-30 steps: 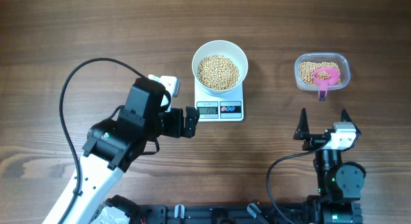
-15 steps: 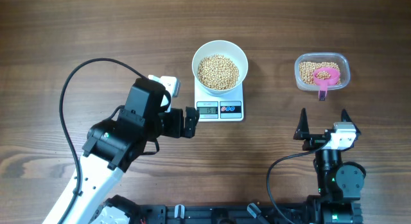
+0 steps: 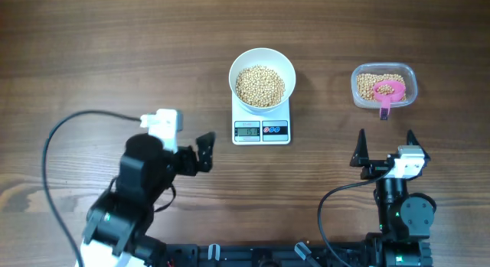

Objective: Scoop item into bowl and weigh 150g on scale

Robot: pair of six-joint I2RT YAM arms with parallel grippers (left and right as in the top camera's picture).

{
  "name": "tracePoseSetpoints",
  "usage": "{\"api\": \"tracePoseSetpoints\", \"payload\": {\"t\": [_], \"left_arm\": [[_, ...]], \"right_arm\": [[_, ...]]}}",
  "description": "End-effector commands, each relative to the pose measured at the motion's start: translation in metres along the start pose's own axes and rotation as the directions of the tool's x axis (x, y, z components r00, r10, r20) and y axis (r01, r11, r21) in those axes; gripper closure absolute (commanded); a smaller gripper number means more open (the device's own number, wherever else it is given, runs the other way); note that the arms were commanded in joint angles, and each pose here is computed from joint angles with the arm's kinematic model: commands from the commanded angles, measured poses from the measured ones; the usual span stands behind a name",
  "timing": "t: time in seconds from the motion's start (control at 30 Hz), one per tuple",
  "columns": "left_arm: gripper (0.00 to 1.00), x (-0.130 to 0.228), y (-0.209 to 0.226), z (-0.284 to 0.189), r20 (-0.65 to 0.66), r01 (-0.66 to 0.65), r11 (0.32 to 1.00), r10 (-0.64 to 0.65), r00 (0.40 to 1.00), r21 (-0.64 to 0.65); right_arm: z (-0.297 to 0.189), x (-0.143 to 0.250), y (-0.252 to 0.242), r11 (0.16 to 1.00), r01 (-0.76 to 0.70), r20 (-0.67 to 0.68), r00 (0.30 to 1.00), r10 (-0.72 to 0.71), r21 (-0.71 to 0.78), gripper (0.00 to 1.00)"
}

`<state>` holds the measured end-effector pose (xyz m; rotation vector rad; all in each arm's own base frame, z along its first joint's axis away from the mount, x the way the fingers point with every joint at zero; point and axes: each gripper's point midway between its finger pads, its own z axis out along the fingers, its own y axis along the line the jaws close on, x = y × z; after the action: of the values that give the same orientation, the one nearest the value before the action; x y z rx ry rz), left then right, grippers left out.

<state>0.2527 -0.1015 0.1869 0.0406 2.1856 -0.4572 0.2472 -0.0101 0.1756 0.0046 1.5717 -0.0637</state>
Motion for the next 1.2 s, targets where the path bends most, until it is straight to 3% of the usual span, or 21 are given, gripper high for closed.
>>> {"api": "tracePoseSetpoints", "payload": {"t": [0.0,0.17,0.37,0.77,0.83,1.0,1.17], "left_arm": [[0.00,-0.004,0.025,-0.012,0.152,0.030,0.998,-0.021,0.988,-0.055],[0.00,0.001,0.059,-0.032,0.352,0.088,0.990,-0.043,0.935,-0.113],[0.00,-0.017,0.077,-0.049,0.577,0.111,0.987,-0.023,0.816,-0.117],[0.00,-0.022,0.087,-0.050,0.713,0.108,0.988,0.006,0.702,-0.114],[0.00,-0.021,0.090,-0.049,0.698,0.072,0.984,0.064,0.713,-0.164],[0.00,0.010,0.106,-0.026,0.551,0.006,0.961,0.153,0.820,-0.277],[0.00,0.013,0.108,-0.025,0.497,-0.099,0.929,0.279,0.822,-0.358]], "right_arm": [[-0.001,-0.001,-0.004,1.000,-0.012,0.009,1.000,0.012,0.022,0.00],[-0.001,-0.001,-0.004,1.000,-0.012,0.009,1.000,0.012,0.022,0.00],[-0.001,-0.001,-0.004,1.000,-0.012,0.009,1.000,0.012,0.022,0.00],[-0.001,-0.001,-0.004,1.000,-0.012,0.009,1.000,0.012,0.022,0.00],[-0.001,-0.001,-0.004,1.000,-0.012,0.009,1.000,0.012,0.022,0.00],[-0.001,-0.001,-0.004,1.000,-0.012,0.009,1.000,0.012,0.022,0.00],[-0.001,-0.001,-0.004,1.000,-0.012,0.009,1.000,0.011,0.022,0.00]]}}
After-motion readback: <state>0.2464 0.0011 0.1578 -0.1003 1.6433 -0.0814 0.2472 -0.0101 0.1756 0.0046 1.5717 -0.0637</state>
